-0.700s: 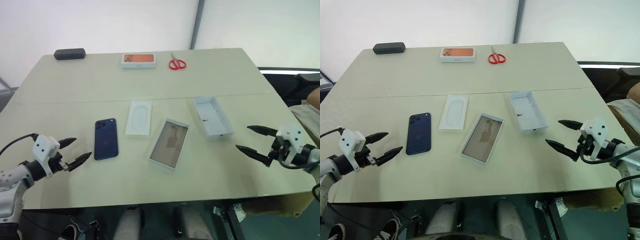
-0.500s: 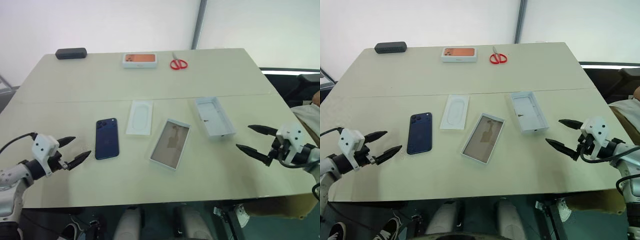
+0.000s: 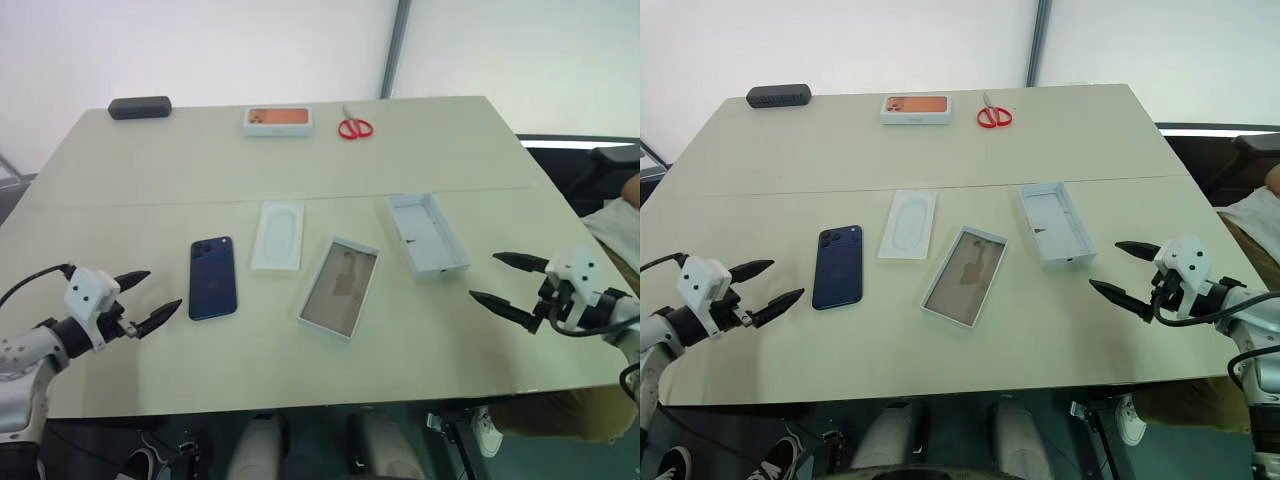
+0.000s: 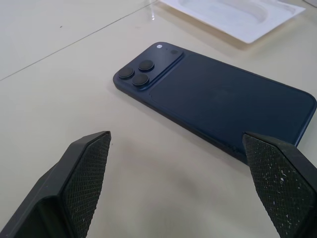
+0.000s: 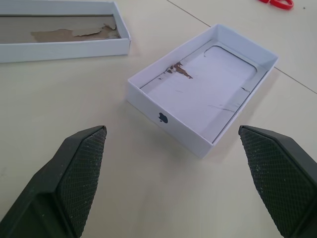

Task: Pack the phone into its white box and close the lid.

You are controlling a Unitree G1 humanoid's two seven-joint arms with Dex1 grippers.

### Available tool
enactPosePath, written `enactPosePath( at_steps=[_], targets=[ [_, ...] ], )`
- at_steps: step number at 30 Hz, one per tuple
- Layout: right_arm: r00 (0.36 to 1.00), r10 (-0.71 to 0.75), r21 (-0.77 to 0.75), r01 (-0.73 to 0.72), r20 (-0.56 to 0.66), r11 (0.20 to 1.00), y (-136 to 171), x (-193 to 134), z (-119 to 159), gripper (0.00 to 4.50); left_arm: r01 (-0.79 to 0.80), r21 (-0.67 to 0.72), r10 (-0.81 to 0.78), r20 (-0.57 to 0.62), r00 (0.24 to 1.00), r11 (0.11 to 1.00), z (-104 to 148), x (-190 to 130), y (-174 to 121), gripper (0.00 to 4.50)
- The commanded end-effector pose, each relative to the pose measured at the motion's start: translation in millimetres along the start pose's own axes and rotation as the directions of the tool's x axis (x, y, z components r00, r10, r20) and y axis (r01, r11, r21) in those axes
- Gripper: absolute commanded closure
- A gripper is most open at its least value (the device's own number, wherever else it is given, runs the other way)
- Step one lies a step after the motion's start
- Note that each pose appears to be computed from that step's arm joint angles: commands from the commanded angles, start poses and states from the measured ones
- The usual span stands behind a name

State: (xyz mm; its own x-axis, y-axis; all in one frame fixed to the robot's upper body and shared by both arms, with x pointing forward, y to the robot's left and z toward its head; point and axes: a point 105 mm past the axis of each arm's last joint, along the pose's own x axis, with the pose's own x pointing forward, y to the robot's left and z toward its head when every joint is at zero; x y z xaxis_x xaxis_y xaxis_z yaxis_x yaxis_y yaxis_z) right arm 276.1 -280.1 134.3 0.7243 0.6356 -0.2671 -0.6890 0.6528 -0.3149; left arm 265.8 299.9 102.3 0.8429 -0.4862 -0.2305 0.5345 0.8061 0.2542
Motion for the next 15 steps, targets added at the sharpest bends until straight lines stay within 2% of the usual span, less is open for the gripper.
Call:
enactPosePath(
  at_steps=[1,6,11,15],
  targets=[
    [1.0,-0.017,-0.034,0.018,0.026,0.999,-4.3,-0.2,8.1,0.03,-0.027,0.035,0.027,0.006,1.0,0.999,5.8,1.3,3.0,0.08],
    [0.999,-0.018,-0.041,0.019,0.028,0.999,-4.8,2.9,9.8,0.03,-0.042,0.013,0.042,0.029,0.999,0.999,14.3,7.7,6.1,0.08],
    [0.999,0.004,-0.067,-0.002,0.039,0.998,-0.1,15.7,17.7,0.03,-0.05,-0.087,0.06,0.112,0.992,0.995,41.1,24.2,3.0,0.08],
    [0.998,0.018,-0.104,-0.011,0.068,0.995,1.7,28.9,32.1,0.03,-0.104,-0.124,0.114,0.082,0.99,0.987,52.0,42.9,-0.2,0.08]
  ],
)
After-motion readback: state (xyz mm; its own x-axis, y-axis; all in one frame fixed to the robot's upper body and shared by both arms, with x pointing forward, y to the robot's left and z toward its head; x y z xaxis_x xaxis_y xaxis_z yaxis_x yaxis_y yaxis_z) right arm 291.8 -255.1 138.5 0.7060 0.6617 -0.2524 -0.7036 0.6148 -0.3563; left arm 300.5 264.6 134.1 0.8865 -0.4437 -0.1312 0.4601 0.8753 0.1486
